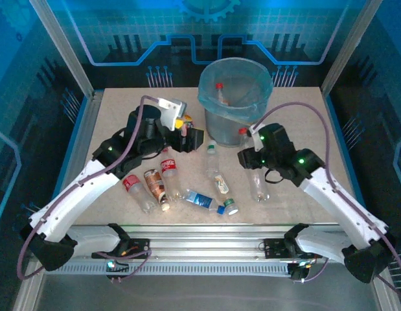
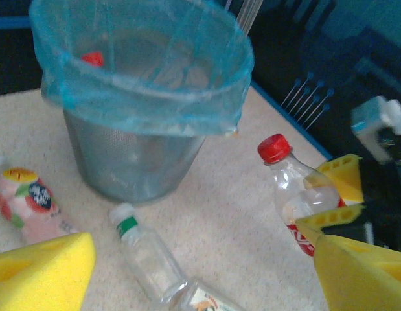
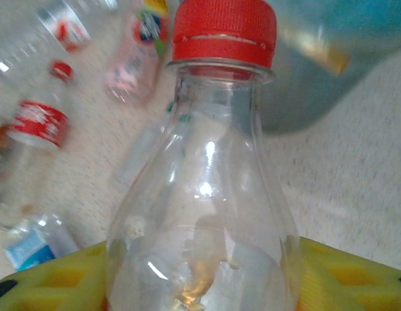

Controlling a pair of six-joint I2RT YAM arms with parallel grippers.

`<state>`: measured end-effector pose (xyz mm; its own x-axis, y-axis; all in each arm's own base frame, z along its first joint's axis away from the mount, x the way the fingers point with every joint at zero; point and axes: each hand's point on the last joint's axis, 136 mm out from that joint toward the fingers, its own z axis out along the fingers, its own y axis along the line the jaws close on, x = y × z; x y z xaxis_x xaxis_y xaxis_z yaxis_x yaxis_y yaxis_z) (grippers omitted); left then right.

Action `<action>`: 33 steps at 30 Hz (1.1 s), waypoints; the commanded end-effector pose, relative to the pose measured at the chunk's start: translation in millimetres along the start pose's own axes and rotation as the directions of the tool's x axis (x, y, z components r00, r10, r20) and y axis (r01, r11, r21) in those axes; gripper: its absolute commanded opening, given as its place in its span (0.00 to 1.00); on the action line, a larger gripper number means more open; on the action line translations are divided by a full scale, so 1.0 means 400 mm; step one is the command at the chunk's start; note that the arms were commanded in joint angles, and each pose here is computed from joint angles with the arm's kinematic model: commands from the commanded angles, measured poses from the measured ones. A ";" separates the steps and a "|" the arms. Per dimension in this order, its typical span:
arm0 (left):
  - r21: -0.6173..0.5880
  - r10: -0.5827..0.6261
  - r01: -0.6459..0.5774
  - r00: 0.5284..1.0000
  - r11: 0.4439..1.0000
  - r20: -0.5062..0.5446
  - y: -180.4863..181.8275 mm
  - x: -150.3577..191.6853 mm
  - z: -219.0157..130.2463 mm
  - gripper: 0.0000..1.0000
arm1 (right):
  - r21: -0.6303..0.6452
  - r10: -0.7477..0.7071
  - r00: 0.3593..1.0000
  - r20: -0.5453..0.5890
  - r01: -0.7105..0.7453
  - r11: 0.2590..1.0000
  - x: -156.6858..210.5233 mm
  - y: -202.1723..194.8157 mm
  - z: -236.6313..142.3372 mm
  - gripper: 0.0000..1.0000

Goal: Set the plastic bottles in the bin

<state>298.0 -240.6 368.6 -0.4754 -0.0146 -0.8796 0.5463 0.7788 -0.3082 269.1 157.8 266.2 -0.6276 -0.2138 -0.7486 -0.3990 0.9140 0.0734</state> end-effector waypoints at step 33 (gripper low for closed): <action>-0.063 -0.021 0.037 0.970 0.997 0.244 0.072 -0.272 0.094 0.90 | 0.273 -0.121 0.796 0.594 -0.058 0.960 -0.834 -0.072 0.193 0.57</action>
<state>388.0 -242.9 433.2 -0.3064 -0.1615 -0.9381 0.4904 0.8179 -0.3010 532.6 248.4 449.7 -0.0866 -0.0690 -0.9938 -0.2280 0.9725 -0.0476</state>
